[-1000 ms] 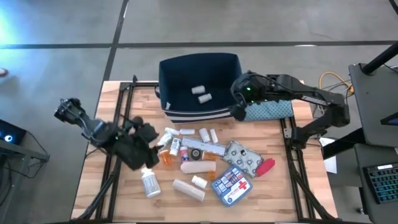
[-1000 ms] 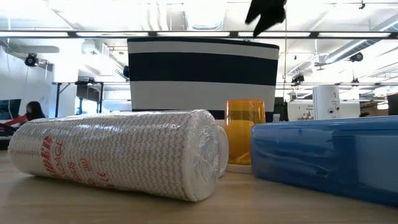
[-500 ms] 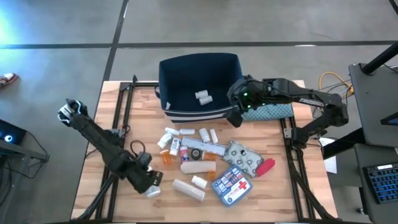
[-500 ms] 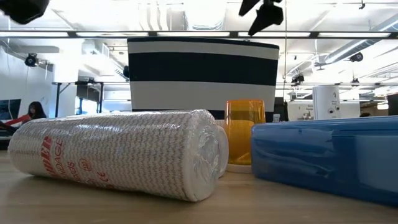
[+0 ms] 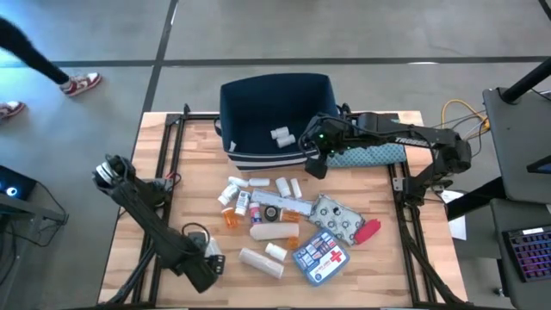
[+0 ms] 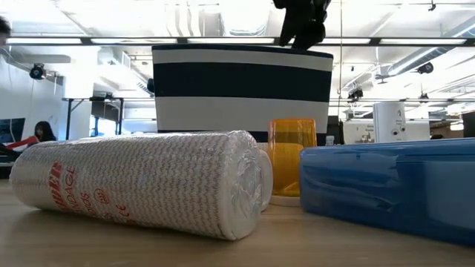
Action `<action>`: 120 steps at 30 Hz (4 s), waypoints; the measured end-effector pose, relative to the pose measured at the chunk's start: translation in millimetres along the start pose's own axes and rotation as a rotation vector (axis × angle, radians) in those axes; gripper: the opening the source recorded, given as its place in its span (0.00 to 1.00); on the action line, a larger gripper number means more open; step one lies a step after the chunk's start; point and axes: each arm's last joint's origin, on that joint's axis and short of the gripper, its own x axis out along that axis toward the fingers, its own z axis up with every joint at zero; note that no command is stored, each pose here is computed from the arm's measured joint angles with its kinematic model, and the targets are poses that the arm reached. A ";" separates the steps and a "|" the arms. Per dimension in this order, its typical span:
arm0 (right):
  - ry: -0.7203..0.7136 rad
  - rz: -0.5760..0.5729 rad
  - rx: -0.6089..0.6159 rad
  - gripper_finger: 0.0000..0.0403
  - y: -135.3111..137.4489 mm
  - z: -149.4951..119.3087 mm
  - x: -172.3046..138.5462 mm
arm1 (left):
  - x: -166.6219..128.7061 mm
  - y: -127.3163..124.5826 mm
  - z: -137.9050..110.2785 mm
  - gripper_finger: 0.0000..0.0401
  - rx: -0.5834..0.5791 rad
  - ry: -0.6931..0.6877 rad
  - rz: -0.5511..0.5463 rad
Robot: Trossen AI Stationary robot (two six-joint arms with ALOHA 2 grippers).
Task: Pick & place medical supplies in basket/bin
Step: Put the white medicine bottle into the blue bin, then put the orange medicine bottle into the blue bin
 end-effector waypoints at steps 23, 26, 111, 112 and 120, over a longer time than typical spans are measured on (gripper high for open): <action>-0.009 -0.027 -0.083 0.95 -1.5 -0.3 -2.6 | -20.4 -20.4 14.7 0.84 0.864 -0.277 0.083; -0.010 -0.027 -0.074 0.95 -1.5 -0.3 -2.6 | -7.4 -20.6 31.9 0.84 0.992 -0.282 0.163; -0.300 -0.161 0.088 0.95 -22.4 -11.5 -76.2 | 12.8 -18.1 109.1 0.81 -0.176 -0.471 -0.315; -0.300 -0.161 0.088 0.95 -22.3 -11.5 -76.1 | 15.2 -20.8 110.4 0.79 -0.184 -0.470 -0.318; -0.300 -0.158 0.111 0.95 -22.4 -11.8 -75.9 | 39.2 -33.6 114.2 0.72 -0.177 -0.480 -0.271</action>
